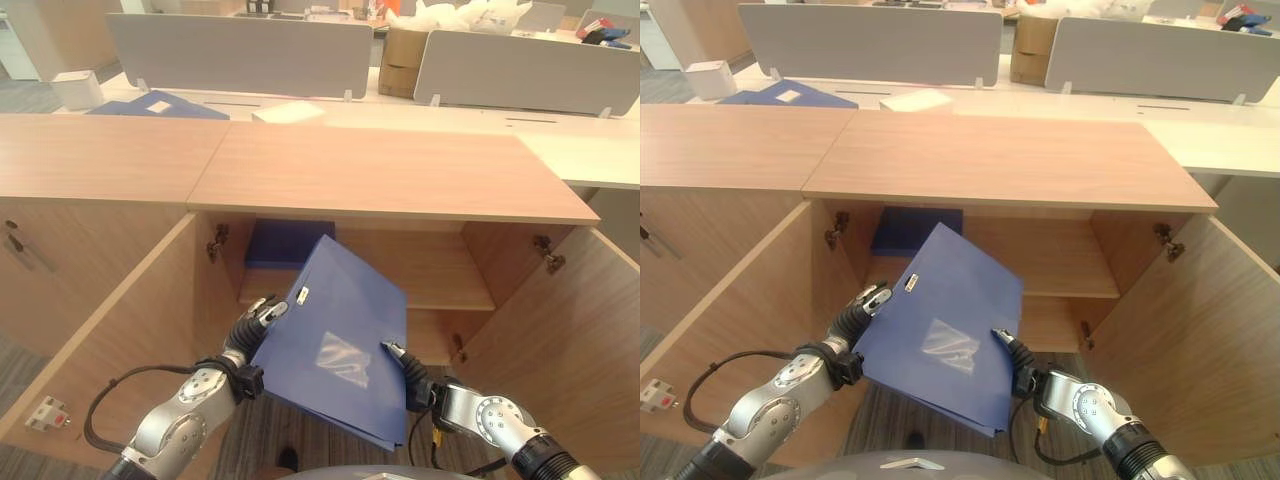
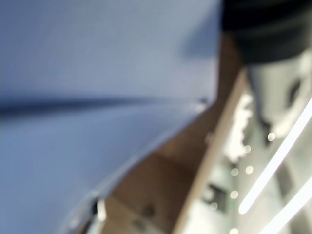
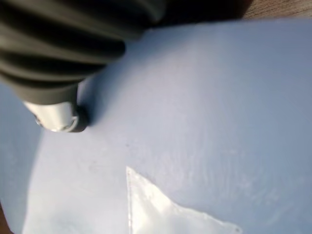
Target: Put the empty folder in the office cabinet
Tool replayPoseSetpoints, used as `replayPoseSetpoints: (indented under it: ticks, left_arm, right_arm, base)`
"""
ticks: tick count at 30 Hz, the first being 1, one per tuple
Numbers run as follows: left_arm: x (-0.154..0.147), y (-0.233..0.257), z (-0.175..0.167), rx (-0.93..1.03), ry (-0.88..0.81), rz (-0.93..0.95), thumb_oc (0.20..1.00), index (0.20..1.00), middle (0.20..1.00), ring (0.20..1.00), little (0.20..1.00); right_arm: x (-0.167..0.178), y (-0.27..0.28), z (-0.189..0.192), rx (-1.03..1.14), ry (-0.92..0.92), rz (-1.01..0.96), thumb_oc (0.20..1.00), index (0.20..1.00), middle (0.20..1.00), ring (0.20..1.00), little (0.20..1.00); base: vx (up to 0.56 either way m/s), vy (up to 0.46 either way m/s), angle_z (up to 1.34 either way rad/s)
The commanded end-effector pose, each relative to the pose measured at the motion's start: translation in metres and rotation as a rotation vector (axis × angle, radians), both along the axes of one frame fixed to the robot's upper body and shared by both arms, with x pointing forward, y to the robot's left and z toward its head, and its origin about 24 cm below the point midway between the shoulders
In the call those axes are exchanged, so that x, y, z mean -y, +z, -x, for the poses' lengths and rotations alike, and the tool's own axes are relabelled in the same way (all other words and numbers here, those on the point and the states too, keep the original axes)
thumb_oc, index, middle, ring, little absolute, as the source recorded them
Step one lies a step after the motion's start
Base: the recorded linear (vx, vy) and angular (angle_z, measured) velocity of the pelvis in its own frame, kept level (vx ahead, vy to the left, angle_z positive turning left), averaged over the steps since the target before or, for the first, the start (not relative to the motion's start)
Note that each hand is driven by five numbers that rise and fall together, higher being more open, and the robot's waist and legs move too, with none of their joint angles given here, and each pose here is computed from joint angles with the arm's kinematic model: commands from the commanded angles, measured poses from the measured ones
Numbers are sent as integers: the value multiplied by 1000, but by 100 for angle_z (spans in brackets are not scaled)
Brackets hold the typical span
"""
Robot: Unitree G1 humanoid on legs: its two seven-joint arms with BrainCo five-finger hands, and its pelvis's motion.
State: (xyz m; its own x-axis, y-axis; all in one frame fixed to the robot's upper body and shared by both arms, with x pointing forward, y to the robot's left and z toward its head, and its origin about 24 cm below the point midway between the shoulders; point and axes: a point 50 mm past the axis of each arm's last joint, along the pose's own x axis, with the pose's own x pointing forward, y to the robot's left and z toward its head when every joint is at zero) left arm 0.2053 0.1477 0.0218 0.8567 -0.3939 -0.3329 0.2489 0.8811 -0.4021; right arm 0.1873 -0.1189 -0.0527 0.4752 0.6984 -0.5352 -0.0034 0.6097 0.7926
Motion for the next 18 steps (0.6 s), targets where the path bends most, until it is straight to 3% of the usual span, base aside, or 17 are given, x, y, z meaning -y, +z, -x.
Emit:
replayPoseSetpoints:
  ticks: [1, 8, 14, 16, 18]
  left_arm:
    - [26, 69, -30, 361, -63, 127, 1000, 1000, 1000, 1000, 1000]
    - [23, 62, -32, 333, 0, 82, 1000, 1000, 1000, 1000, 1000]
    - [1, 32, -36, 177, 220, -52, 1000, 1000, 1000, 1000, 1000]
    - [-2, 26, -36, 148, 249, -70, 1000, 1000, 1000, 1000, 1000]
    - [-23, -11, -29, -22, 392, -196, 1000, 1000, 1000, 1000, 1000]
  right_arm:
    - [-46, 11, 14, 15, 252, -134, 200, 200, 200, 200, 200]
    - [-43, 9, 5, 12, 88, -120, 200, 200, 200, 200, 200]
    - [-22, 9, -30, 44, -288, -15, 200, 200, 200, 200, 200]
    - [-18, 9, -34, 48, -334, 0, 200, 200, 200, 200, 200]
    - [-1, 9, -49, 56, -529, 57, 200, 200, 200, 200, 200]
  base:
    - [0, 0, 0]
    - [0, 0, 0]
    - [0, 0, 0]
    - [0, 0, 0]
    - [0, 0, 0]
